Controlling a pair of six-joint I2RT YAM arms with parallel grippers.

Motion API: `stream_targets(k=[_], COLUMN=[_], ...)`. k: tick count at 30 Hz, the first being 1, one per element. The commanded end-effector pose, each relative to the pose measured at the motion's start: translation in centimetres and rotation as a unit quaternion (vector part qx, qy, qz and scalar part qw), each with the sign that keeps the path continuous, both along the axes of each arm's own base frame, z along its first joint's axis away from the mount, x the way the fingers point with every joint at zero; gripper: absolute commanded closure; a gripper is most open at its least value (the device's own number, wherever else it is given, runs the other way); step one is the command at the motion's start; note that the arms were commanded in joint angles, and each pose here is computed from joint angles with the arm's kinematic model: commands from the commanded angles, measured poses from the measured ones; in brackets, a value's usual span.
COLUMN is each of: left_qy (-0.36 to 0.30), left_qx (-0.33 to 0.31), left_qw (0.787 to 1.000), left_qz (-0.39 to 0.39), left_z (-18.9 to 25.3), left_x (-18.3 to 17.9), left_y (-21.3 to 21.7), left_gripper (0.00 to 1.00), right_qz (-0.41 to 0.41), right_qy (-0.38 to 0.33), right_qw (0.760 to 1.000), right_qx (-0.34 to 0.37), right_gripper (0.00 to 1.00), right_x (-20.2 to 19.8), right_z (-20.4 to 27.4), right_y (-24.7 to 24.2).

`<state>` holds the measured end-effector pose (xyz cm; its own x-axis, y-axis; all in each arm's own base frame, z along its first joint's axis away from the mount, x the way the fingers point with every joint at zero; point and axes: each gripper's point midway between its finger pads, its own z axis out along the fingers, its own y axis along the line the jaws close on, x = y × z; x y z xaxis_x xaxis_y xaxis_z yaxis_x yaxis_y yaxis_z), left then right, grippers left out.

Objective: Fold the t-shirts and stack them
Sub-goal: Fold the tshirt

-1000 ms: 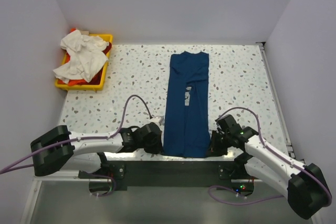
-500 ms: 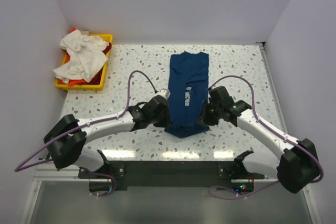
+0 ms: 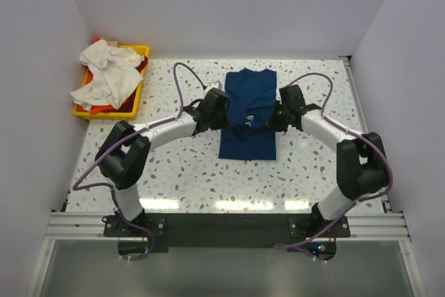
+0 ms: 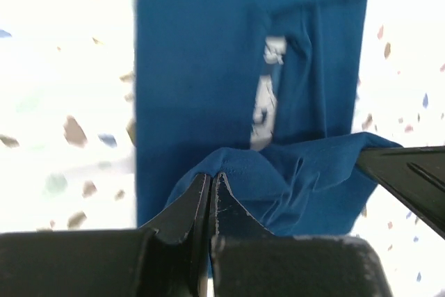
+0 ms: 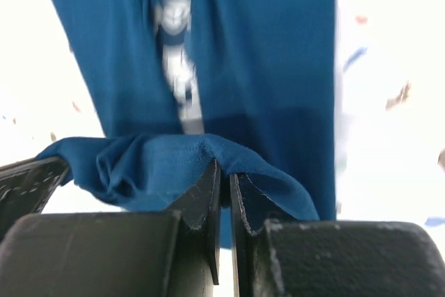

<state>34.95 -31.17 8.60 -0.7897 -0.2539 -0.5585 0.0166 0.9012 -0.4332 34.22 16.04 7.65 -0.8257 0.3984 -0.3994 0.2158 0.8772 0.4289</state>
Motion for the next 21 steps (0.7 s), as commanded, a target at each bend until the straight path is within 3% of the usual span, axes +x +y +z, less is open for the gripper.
stream_targets(k=[1, 8, 21], left_qy=[-0.040, -0.034, -0.028], left_qx=[-0.016, 0.005, 0.011], left_qw=[0.999, 0.999, 0.999], left_qz=[0.020, 0.024, 0.018], left_z=[2.6, 1.8, 0.4], left_x=[4.2, 7.9, 10.8], left_y=[-0.2, 0.2, 0.8], left_gripper=[1.00, 1.00, 1.00], right_qz=[-0.012, -0.032, -0.046], right_qy=[-0.056, -0.045, -0.028], right_qw=[0.998, 0.998, 0.998], right_qx=[0.003, 0.021, 0.038], right_gripper=[1.00, 1.00, 1.00], right_x=[4.7, 8.5, 10.6], right_z=[1.7, 1.2, -0.1], right_y=[0.0, -0.9, -2.3])
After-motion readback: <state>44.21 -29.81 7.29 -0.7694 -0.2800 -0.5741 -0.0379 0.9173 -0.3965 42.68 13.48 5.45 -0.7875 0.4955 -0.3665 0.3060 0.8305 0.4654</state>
